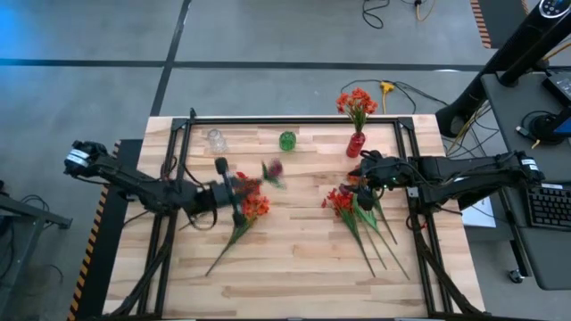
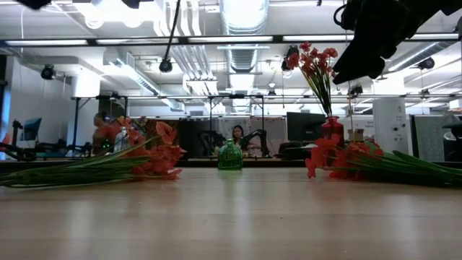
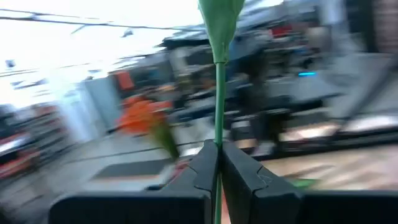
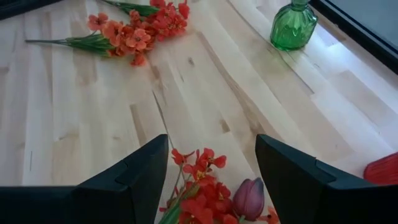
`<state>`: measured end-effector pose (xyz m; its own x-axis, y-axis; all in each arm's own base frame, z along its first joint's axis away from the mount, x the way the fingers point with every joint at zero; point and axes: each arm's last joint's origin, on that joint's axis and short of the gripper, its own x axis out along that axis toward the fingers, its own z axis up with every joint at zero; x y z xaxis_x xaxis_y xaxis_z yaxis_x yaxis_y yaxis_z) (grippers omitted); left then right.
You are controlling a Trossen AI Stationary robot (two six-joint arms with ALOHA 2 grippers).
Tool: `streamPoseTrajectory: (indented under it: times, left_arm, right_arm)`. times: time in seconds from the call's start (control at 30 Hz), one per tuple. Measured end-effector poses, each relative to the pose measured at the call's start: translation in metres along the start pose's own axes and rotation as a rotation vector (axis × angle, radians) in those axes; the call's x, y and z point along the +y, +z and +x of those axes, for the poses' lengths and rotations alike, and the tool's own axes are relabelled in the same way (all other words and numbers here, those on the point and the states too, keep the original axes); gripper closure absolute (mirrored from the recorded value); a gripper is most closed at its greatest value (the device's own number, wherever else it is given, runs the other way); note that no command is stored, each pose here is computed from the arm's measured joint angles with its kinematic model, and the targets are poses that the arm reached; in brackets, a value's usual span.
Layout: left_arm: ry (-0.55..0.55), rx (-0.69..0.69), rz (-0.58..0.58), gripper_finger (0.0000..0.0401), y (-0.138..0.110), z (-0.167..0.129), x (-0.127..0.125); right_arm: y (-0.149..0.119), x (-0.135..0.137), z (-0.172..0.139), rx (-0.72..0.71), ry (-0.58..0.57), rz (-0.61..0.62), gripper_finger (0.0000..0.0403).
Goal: Sort flowers into vase by color
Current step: Put the left purple tulip into the transparent vase
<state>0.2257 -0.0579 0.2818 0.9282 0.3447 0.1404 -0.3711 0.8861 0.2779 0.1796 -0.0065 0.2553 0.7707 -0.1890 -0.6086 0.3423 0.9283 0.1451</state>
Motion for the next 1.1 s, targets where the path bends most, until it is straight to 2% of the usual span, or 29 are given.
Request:
streamPoseTrajectory:
  times: [0.07, 0.2, 0.27, 0.5, 0.67, 0.87, 1.1]
  left_arm:
    - [0.135, 0.023, -0.006, 0.0401, -0.009, 0.001, 0.012]
    - [0.47, 0.172, 0.042, 0.0401, -0.031, 0.005, 0.038]
    - [0.556, 0.216, 0.068, 0.0401, -0.044, 0.007, 0.052]
    - [0.637, 0.184, 0.053, 0.0401, -0.067, 0.016, 0.105]
    - [0.567, 0.085, -0.029, 0.0401, -0.084, 0.009, 0.13]
    - [0.594, 0.003, -0.056, 0.0401, -0.091, -0.002, 0.136]
    - [0.68, 0.059, 0.01, 0.0401, -0.096, -0.006, 0.14]
  right_arm:
    - [0.0, 0.0, 0.0, -0.006, 0.002, -0.004, 0.017]
    - [0.002, 0.001, 0.001, -0.034, 0.011, -0.009, 0.017]
    - [0.002, 0.001, 0.002, -0.039, 0.013, -0.017, 0.017]
    - [0.002, 0.001, 0.002, -0.042, 0.014, -0.017, 0.017]
    - [0.003, 0.001, 0.002, -0.056, 0.018, -0.024, 0.017]
    - [0.002, 0.001, 0.003, -0.06, 0.019, -0.03, 0.017]
    - [-0.002, 0.0, 0.006, -0.055, 0.018, -0.03, 0.017]
